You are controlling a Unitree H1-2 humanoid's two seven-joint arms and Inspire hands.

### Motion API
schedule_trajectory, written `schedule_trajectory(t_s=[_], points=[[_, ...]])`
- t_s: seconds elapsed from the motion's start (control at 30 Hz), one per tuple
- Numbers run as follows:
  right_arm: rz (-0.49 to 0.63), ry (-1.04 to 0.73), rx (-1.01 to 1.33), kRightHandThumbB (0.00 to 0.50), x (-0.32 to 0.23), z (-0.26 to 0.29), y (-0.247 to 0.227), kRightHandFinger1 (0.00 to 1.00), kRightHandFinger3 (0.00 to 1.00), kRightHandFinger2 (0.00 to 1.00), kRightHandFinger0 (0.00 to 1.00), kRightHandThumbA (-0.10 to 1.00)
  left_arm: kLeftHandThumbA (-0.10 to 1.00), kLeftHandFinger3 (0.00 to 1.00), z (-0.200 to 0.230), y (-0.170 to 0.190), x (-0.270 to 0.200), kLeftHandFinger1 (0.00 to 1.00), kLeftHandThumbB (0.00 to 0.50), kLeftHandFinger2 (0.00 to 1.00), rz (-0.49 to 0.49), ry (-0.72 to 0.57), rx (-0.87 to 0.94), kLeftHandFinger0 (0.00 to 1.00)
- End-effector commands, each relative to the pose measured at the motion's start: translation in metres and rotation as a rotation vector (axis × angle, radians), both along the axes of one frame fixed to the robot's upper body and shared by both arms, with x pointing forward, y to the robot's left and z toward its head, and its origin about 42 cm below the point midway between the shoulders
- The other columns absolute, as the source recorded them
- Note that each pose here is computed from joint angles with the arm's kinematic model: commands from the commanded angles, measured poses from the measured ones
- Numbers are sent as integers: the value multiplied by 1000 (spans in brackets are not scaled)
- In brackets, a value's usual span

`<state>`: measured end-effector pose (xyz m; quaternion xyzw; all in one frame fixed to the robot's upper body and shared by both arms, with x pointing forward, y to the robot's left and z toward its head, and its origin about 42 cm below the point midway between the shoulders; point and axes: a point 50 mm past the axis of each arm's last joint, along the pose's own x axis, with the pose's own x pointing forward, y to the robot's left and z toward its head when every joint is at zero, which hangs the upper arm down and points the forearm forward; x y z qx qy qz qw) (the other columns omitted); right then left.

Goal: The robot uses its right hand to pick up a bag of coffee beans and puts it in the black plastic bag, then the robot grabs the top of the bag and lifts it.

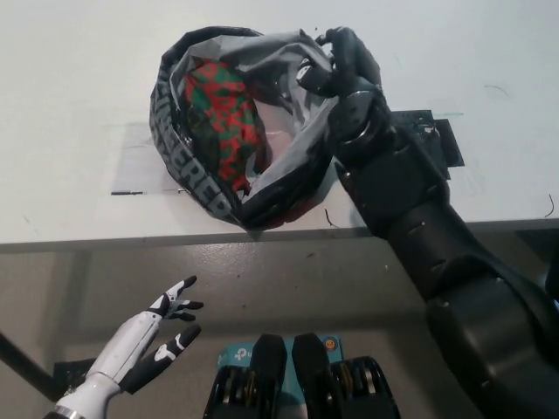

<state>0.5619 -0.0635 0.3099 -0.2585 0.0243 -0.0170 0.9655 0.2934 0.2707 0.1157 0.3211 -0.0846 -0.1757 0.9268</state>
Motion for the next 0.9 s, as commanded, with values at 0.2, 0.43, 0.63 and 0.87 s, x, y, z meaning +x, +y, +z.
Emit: schedule_trajectory(t_s=[0.2,0.43,0.63,0.87], points=[[273,227,1041,47,14,82,2,23,537,503,0,292,1000,1000,9,2,7,708,170,769,-17,-32,35,855],[309,273,1245,10,14,94,7,22,613,529,0,350,1000,1000,9,3,9,734,155,778,-16,-30,37,882],[358,273,1376,7,11,125,20,30,646,503,0,371,1000,1000,11,2,10,720,136,771,-16,-41,42,873],[411,227,1398,4,3,167,38,91,740,578,0,319,1000,1000,12,1,10,718,122,788,-24,-46,42,849]])
